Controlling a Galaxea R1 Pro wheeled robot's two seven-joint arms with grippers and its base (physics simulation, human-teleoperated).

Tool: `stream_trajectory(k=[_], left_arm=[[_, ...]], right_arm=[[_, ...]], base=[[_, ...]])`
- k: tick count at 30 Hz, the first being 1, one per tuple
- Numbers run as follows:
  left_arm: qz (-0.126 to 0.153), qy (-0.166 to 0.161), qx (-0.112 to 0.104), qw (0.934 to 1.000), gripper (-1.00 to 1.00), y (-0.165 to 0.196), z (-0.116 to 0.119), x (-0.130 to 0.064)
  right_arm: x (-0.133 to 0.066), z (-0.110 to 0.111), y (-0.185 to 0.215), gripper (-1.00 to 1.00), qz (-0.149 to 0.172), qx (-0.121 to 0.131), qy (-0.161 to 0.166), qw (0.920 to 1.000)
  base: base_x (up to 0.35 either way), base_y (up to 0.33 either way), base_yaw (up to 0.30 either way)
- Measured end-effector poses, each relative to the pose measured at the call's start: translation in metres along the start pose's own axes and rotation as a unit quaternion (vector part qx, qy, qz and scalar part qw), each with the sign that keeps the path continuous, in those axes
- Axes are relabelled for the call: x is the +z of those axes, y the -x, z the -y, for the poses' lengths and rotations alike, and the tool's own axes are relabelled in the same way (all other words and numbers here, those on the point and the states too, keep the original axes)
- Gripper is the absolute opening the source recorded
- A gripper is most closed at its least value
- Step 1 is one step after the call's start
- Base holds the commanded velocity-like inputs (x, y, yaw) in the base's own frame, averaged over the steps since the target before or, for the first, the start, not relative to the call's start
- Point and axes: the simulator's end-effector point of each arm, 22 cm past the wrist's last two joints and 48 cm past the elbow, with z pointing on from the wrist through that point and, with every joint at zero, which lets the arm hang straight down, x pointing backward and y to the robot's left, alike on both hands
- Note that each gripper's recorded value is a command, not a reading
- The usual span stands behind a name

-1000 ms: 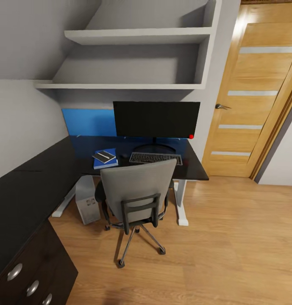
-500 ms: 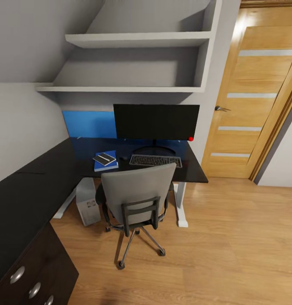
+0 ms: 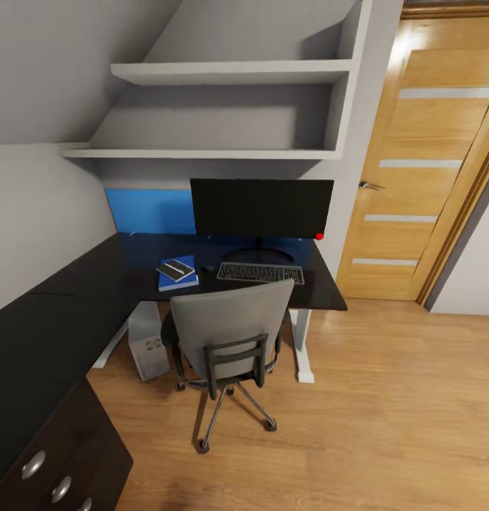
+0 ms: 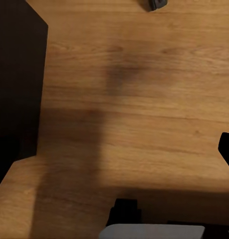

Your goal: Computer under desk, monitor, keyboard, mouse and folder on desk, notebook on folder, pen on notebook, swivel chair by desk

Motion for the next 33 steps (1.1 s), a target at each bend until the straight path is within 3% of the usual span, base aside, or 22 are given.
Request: stream_trajectory(k=[11, 14, 18, 33], left_arm=[[0.0, 0.001, -0.001, 1.0, 1.0, 0.006, -0.008, -0.014], [-0.006, 0.014, 0.003, 0.9999, 1.0, 0.003, -0.03, -0.017], [-0.007, 0.019, 0.005, 0.9998, 1.0, 0.004, -0.039, -0.021], [-0.008, 0.024, 0.007, 0.9997, 1.0, 0.011, -0.05, -0.04]], right_arm=[[-0.011, 0.001, 0.012, 1.0, 0.0, 0.0, 0.0, 1.0], [-0.015, 0.001, 0.016, 1.0, 0.0, 0.0, 0.0, 1.0], [-0.019, 0.002, 0.02, 1.0, 0.0, 0.0, 0.0, 1.0], [-0.034, 0.003, 0.035, 1.0, -0.001, 0.0, 0.0, 1.0]], base=[[0.0, 0.0, 0.0], [0.0, 0.0, 0.0], [0.0, 0.0, 0.0], [0.0, 0.0, 0.0]])
